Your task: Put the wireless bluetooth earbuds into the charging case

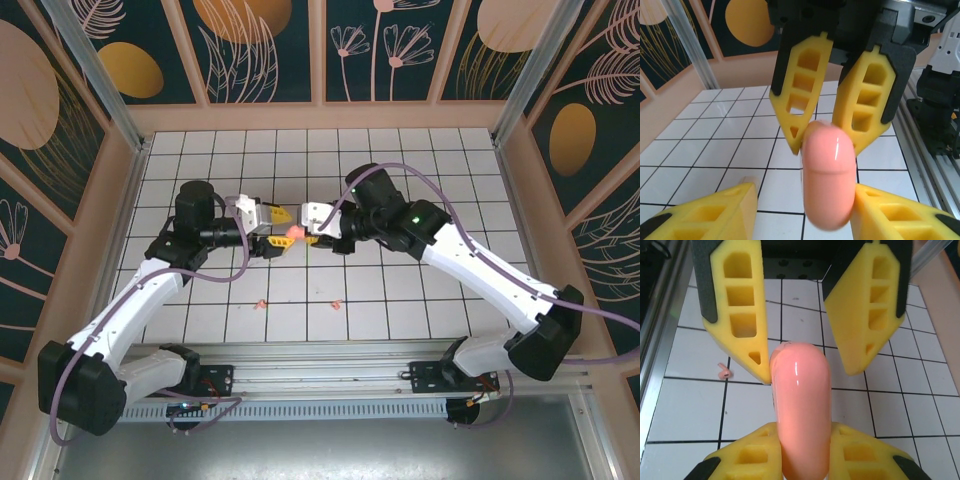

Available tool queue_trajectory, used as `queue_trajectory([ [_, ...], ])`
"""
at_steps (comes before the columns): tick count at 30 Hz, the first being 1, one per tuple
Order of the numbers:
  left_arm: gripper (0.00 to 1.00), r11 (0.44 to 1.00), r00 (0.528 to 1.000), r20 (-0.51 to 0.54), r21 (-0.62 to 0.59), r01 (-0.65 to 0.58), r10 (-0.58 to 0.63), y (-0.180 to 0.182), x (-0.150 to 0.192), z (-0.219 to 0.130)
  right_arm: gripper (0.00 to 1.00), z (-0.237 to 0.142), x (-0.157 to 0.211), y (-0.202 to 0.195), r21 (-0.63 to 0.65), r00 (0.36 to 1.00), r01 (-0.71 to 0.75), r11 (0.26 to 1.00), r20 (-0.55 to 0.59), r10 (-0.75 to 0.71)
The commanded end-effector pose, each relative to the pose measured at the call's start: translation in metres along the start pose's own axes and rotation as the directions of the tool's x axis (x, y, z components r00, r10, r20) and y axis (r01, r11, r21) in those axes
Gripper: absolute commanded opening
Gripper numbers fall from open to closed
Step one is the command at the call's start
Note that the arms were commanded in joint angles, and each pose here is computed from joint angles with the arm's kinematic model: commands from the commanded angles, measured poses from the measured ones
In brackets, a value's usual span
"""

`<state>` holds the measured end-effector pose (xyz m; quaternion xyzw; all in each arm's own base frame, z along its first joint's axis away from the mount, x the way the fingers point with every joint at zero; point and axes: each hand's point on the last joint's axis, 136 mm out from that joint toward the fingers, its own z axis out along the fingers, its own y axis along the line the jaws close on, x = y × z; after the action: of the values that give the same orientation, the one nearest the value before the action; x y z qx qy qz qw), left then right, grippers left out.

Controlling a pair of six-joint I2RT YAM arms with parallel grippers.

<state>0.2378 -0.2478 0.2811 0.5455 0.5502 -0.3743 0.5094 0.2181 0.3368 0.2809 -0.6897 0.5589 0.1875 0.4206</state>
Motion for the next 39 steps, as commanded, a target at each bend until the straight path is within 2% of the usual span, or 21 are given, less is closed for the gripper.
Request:
queue_trajectory([
  [1,0.5,0.999,0.999,0.007,0.031,-0.032,0.032,-0.004,-0.007,0.001,0.18,-0.001,-0.008,-0.002,0.001,0.999,0.034,0.999,-0.005,-0.034],
  [12,0.49,0.999,0.999,-0.043,0.026,-0.025,0.026,-0.004,0.004,0.005,0.18,0.0,-0.017,-0.002,-0.004,0.998,0.054,0.999,0.018,-0.054],
  [18,0.38,0.999,0.998,-0.048,0.036,-0.026,0.028,-0.005,0.003,0.006,0.18,0.002,-0.015,-0.003,-0.002,0.998,0.062,0.998,-0.002,-0.062],
  [19,0.38,0.999,0.999,-0.047,0.036,-0.026,0.027,-0.005,0.002,0.006,0.18,0.002,-0.013,-0.002,-0.003,0.998,0.063,0.998,-0.01,-0.063],
  [21,0.45,0.999,0.999,-0.041,0.037,-0.026,0.028,-0.006,0.0,0.005,0.18,0.004,-0.009,-0.002,-0.006,0.997,0.065,0.998,-0.031,-0.065],
  [24,0.46,0.999,0.999,-0.035,0.036,-0.03,0.031,-0.006,-0.002,0.004,0.18,0.005,-0.006,-0.002,-0.004,0.996,0.066,0.998,-0.052,-0.066],
  [28,0.46,0.999,0.999,-0.036,0.035,-0.026,0.027,-0.006,-0.003,0.004,0.18,0.004,-0.006,-0.002,-0.003,0.996,0.067,0.998,-0.056,-0.067],
  [34,0.37,0.999,0.999,-0.046,0.028,-0.021,0.023,-0.005,-0.001,0.004,0.18,0.003,-0.008,-0.003,0.003,0.996,0.07,0.998,-0.048,-0.07],
  [39,0.43,1.0,0.998,-0.055,0.019,-0.021,0.022,-0.004,0.001,0.004,0.18,0.002,-0.01,-0.004,0.007,0.997,0.071,0.997,-0.04,-0.071],
])
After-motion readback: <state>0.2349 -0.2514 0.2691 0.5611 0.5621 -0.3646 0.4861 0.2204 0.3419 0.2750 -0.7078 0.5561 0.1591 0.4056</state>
